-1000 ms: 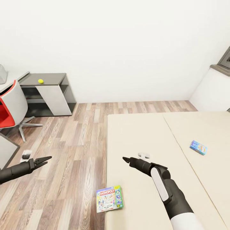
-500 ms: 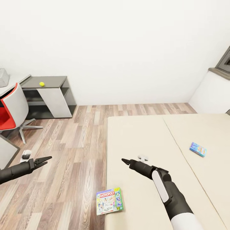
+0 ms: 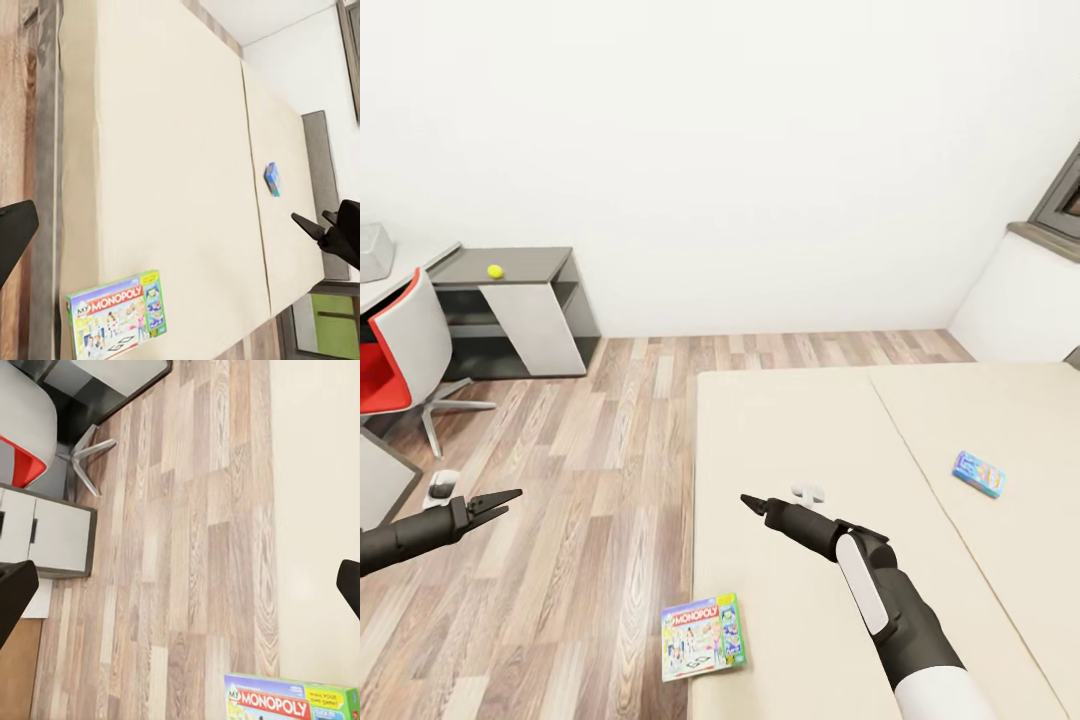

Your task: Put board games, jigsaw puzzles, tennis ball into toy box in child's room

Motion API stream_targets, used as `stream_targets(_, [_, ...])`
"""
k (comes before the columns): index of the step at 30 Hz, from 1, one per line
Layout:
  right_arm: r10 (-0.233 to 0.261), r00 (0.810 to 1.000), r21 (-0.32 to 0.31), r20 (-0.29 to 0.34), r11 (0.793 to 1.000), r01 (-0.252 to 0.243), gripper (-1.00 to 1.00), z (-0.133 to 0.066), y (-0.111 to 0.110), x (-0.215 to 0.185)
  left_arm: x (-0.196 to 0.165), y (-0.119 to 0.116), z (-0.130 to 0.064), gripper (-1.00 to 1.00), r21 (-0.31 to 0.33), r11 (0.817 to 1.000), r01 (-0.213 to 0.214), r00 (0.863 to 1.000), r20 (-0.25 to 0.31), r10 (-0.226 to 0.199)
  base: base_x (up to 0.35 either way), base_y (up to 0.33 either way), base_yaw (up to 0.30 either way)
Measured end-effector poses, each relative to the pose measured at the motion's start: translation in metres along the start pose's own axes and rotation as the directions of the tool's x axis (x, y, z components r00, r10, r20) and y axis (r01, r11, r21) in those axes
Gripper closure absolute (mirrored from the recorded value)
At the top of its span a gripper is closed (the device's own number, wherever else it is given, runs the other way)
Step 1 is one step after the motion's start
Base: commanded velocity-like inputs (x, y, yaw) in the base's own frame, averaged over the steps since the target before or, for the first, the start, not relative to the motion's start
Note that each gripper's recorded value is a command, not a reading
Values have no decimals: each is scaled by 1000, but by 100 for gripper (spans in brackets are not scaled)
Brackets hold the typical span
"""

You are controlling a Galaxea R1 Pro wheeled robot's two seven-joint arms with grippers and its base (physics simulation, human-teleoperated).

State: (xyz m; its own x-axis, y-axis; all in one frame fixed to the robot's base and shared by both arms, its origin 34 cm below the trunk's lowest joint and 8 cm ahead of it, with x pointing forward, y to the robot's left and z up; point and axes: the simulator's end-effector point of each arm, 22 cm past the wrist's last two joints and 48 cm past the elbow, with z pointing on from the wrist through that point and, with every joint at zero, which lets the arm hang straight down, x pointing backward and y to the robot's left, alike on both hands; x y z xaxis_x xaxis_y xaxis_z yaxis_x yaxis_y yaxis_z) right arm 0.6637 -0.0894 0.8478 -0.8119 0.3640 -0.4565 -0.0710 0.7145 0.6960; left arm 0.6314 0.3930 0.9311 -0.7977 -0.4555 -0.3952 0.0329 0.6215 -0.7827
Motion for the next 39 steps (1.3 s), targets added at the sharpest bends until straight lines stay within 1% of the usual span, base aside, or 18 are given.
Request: stream_targets(39, [-50, 997, -19, 54, 999, 51, -100, -13, 26, -24, -17, -26, -15, -100, 27, 999, -42, 998, 41, 41, 0, 0, 0])
